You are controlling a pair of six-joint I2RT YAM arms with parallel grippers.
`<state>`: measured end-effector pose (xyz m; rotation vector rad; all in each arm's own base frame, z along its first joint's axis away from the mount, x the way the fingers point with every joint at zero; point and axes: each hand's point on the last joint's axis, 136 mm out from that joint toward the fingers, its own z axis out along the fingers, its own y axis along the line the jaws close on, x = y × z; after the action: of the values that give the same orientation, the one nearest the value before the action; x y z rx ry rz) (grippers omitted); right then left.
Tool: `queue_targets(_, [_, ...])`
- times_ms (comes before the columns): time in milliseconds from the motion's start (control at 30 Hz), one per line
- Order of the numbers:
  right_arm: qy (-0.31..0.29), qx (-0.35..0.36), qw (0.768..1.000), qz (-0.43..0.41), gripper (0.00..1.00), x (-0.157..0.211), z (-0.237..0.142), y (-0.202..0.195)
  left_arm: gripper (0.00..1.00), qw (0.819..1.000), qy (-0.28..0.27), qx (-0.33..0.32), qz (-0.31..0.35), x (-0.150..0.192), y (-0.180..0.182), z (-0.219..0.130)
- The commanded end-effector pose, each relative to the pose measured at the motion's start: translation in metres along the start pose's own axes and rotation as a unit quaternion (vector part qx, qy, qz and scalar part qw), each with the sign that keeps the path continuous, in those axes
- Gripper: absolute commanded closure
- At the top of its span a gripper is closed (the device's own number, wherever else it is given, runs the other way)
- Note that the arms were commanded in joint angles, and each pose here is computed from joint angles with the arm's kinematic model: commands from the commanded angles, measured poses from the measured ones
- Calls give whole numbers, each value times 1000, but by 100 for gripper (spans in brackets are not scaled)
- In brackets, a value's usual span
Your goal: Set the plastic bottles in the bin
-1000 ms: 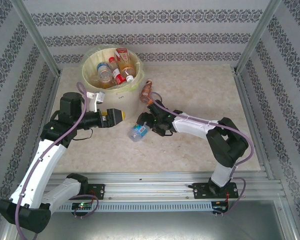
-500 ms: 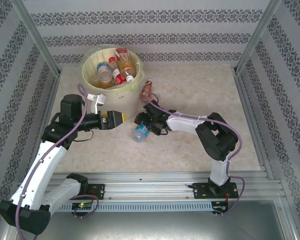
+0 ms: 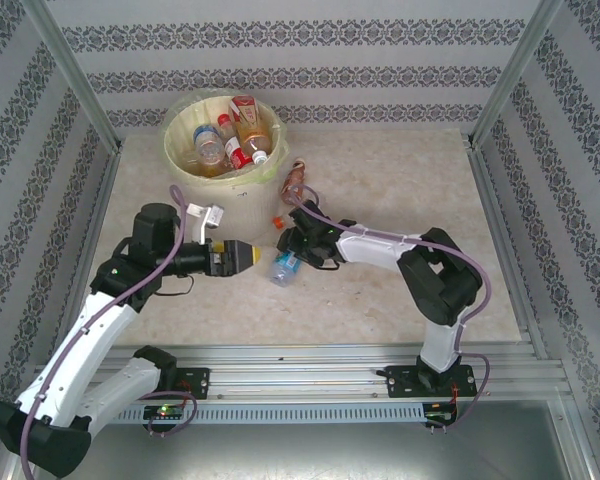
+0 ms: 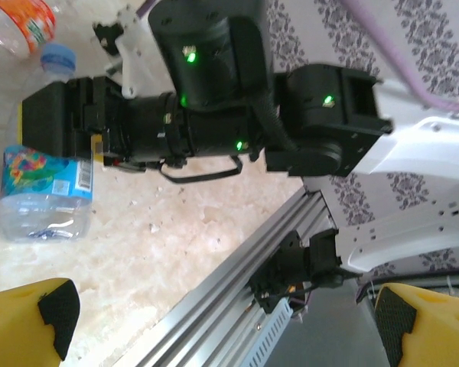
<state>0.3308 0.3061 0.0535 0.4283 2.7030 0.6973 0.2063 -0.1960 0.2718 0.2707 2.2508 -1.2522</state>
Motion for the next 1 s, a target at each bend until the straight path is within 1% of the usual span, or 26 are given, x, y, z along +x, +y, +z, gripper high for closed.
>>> queue_targets(0, [-36, 6, 999, -35, 40, -11, -33, -6, 0, 1000, 4, -10, 4, 10, 3, 10])
queue_targets(133, [-49, -6, 997, -53, 40, -9, -62, -9, 0, 1000, 8, -18, 1, 18, 11, 26])
queue_targets(333, [-56, -54, 994, -81, 39, -3, -105, 2, 0, 999, 29, -28, 9, 26, 18, 56])
queue_targets(533, [-56, -92, 989, -102, 39, 4, -139, 13, 0, 999, 23, -6, 31, 15, 5, 84])
queue_targets(633, [-59, -114, 986, -107, 38, 6, -155, 20, 0, 999, 36, 4, 39, 15, -2, 100])
queue_targets(767, [-52, -134, 983, -118, 38, 10, -166, 27, 0, 997, 47, 26, 47, 16, -11, 119])
queue_targets(867, [-47, -146, 981, -122, 38, 13, -170, 32, 0, 997, 43, 39, 50, 14, -17, 125])
queue_targets(967, [-39, -156, 979, -126, 38, 16, -172, 35, 0, 997, 39, 37, 51, 11, -17, 128])
